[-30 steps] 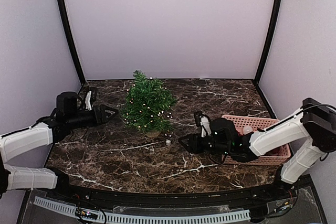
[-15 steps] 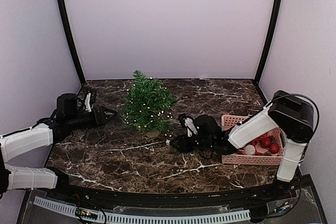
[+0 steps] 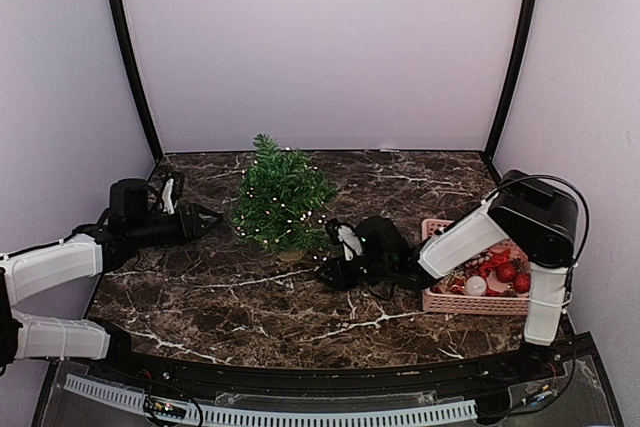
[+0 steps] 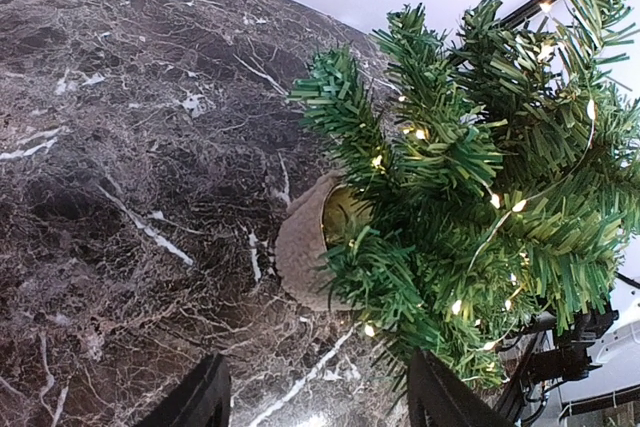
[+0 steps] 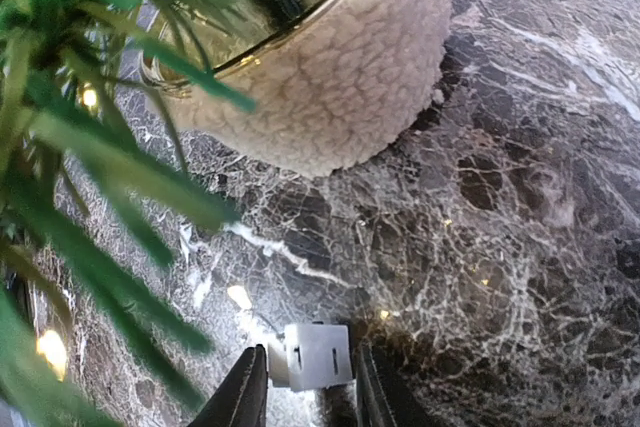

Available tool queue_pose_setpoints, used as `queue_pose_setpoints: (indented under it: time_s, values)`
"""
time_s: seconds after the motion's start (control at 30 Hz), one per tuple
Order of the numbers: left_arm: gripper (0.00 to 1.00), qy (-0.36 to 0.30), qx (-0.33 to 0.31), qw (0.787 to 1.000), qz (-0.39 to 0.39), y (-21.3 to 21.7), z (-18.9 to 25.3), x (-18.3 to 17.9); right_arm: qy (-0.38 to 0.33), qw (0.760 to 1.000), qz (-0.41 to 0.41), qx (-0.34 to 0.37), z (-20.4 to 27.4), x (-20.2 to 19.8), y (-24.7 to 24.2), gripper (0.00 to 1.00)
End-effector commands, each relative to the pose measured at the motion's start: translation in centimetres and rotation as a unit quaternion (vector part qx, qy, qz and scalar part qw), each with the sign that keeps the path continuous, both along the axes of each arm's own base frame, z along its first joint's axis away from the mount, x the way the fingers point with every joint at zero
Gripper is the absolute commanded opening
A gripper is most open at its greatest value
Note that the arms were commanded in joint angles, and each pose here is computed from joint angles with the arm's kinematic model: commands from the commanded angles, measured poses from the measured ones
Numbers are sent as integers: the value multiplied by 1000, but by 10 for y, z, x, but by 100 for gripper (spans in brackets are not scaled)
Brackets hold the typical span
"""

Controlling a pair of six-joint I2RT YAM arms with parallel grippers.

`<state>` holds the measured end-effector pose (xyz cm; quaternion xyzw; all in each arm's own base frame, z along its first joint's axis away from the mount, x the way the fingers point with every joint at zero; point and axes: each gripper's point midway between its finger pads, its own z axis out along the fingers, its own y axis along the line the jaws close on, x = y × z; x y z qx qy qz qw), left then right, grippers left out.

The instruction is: Decorate the small christmas tree

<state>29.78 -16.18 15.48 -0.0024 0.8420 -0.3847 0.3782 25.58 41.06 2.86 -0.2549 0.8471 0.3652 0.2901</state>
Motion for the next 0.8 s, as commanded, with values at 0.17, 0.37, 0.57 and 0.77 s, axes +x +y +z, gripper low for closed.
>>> queue_pose_setpoints:
  time_s: [0.17, 0.37, 0.57, 0.77]
  values:
    - [61, 0, -3, 1000, -4, 1, -2, 0, 3, 1000, -1, 14, 2, 11, 2, 16]
    - [61, -2, -8, 1000, -14, -1, -1, -1, -10, 998, -12, 58, 23, 17, -6, 13]
    - [61, -2, -19, 1000, -20, -4, 2, 0, -20, 992, -28, 125, 50, 22, -9, 10]
    - [61, -22, -39, 997, -61, -15, 16, -4, -29, 982, -41, 182, 72, 31, -1, 10]
